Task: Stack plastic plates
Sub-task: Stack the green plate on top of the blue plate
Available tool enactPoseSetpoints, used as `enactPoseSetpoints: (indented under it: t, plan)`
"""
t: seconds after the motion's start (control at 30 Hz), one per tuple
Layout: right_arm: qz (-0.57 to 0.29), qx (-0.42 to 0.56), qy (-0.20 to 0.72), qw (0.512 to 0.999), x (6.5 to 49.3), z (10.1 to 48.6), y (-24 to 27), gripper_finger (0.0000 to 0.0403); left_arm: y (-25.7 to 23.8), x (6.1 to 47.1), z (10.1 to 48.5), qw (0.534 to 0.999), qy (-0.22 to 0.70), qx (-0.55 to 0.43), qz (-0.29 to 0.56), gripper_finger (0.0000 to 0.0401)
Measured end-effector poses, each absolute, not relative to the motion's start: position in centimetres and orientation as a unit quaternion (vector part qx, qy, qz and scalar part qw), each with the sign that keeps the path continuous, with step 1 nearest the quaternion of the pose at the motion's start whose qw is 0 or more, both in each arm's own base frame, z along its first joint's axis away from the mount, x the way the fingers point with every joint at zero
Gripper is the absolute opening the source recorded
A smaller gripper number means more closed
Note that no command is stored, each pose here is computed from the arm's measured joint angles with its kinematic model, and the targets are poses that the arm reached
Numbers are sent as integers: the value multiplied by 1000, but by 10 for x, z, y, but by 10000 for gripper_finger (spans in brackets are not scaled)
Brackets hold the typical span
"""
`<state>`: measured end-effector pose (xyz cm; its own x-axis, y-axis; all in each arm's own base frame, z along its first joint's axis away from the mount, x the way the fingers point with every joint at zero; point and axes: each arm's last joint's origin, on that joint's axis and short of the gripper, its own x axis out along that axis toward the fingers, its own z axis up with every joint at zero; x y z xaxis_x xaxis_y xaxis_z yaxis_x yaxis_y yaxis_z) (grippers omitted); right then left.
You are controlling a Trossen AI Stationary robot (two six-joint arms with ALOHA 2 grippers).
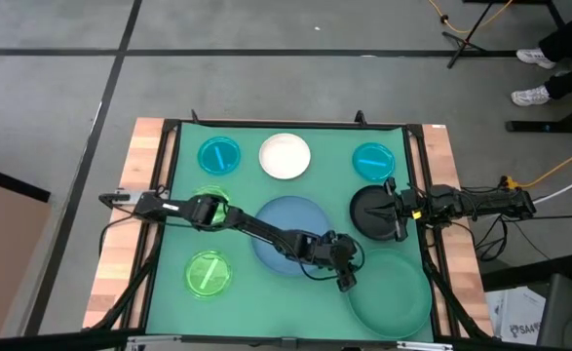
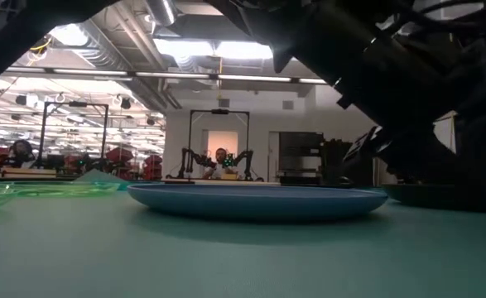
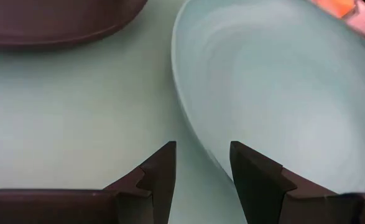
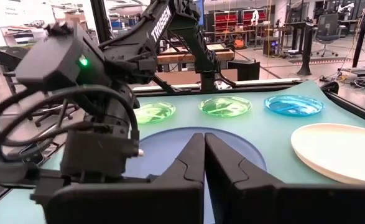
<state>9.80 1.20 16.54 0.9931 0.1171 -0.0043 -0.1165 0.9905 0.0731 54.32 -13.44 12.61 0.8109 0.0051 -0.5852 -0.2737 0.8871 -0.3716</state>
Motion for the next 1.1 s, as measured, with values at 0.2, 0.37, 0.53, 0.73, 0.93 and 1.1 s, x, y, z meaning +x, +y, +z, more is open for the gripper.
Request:
enactPoseSetpoints:
  t: [0.2, 0.37, 0.53, 0.73, 0.93, 1.1]
  plan:
    - [59, 36, 4, 998, 98, 165, 12, 3, -134, 544, 120, 922, 302, -228, 83, 144]
    - [58, 36, 4, 998, 98, 165, 12, 3, -133, 544, 119, 919, 310, -234, 70, 144]
    - [58, 36, 4, 998, 98, 165, 12, 3, -133, 545, 121, 923, 305, -227, 58, 126]
    - [58, 36, 4, 998, 98, 165, 12, 3, -133, 545, 120, 926, 304, -215, 60, 52]
    - [58, 36, 4, 998, 98, 165, 12, 3, -133, 545, 120, 929, 296, -207, 76, 8]
    - [58, 37, 4, 998, 98, 165, 12, 3, -132, 545, 120, 929, 296, -207, 77, 5]
